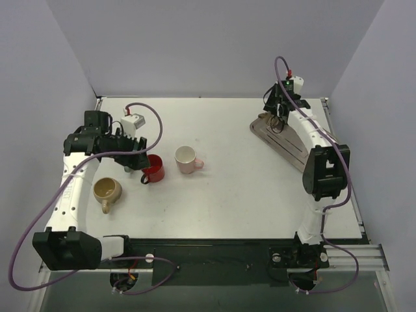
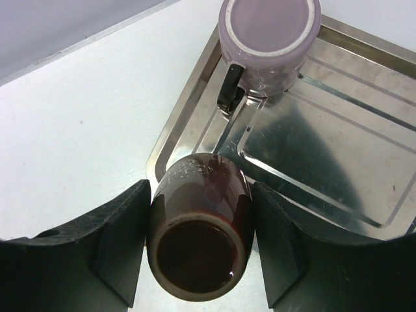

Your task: Turn the mug right side up

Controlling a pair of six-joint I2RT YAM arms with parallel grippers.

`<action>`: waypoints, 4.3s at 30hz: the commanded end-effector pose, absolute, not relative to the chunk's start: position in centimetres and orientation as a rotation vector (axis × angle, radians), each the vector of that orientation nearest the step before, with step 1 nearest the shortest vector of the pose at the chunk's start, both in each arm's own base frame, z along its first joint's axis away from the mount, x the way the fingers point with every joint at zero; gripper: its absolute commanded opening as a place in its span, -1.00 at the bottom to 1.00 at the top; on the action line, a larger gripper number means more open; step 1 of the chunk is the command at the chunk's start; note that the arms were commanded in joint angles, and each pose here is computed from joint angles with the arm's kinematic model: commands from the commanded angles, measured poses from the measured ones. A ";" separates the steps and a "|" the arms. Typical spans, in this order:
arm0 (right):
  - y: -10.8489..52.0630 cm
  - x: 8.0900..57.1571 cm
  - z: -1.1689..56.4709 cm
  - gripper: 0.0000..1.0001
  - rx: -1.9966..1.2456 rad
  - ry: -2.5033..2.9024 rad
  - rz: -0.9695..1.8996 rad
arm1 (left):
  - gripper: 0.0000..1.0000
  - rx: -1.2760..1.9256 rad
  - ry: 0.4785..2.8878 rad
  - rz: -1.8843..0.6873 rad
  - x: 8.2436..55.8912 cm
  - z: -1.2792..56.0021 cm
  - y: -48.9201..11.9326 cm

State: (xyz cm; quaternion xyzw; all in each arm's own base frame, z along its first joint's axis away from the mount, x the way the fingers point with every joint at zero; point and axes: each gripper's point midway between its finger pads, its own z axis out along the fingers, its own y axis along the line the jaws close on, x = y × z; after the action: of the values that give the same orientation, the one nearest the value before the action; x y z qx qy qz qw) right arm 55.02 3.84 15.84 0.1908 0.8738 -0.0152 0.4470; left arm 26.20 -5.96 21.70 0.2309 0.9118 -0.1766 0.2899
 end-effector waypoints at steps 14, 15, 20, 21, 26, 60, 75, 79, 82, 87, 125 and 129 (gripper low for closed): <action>10.7 48.3 28.6 -1.00 0.369 1.901 0.318 | 0.52 0.561 1.927 -1.092 36.8 32.9 -32.0; 11.0 48.0 28.5 -1.00 0.363 1.907 0.332 | 0.52 0.751 1.900 -0.961 36.4 30.9 -33.0; 13.0 45.8 29.2 -1.00 0.322 1.907 0.409 | 0.57 1.027 1.715 -0.606 37.5 30.3 -33.8; 13.9 45.7 30.0 -1.00 0.312 1.884 0.479 | 0.56 1.057 1.708 -0.597 37.6 30.0 -33.9; 15.9 44.4 30.3 -1.00 0.297 1.896 0.621 | 0.40 1.163 1.610 -0.398 38.5 30.8 -33.6; 23.4 41.1 32.2 -1.00 0.203 1.886 0.944 | -0.66 1.374 1.552 -0.385 37.9 29.1 -35.4; 21.4 41.1 27.7 0.11 0.097 2.026 0.701 | -1.00 0.919 1.941 -0.648 37.2 26.6 -35.1; 19.5 40.3 26.4 0.46 0.045 2.043 0.614 | -1.00 0.648 2.161 -0.924 36.6 24.5 -34.8; 18.8 40.1 26.1 0.52 0.017 2.040 0.583 | -1.00 0.549 2.197 -1.021 37.4 24.1 -34.3; 18.2 39.0 25.8 0.57 -0.085 2.050 0.561 | -1.00 0.361 2.256 -1.149 38.7 23.1 -33.4; 20.6 36.5 27.3 -1.00 -0.722 1.627 -0.157 | 0.66 0.281 2.301 -1.450 33.8 28.5 -32.2; 19.2 38.4 23.7 -1.00 -0.638 1.967 -0.020 | 0.69 0.318 2.294 -1.061 37.8 27.7 -28.1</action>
State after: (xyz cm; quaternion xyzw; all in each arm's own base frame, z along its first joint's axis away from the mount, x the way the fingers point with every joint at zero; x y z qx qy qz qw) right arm 37.49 20.92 24.60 -0.3600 0.7211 -0.0720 0.5875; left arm 34.13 -32.19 26.05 0.0471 0.8456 -0.5070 0.1599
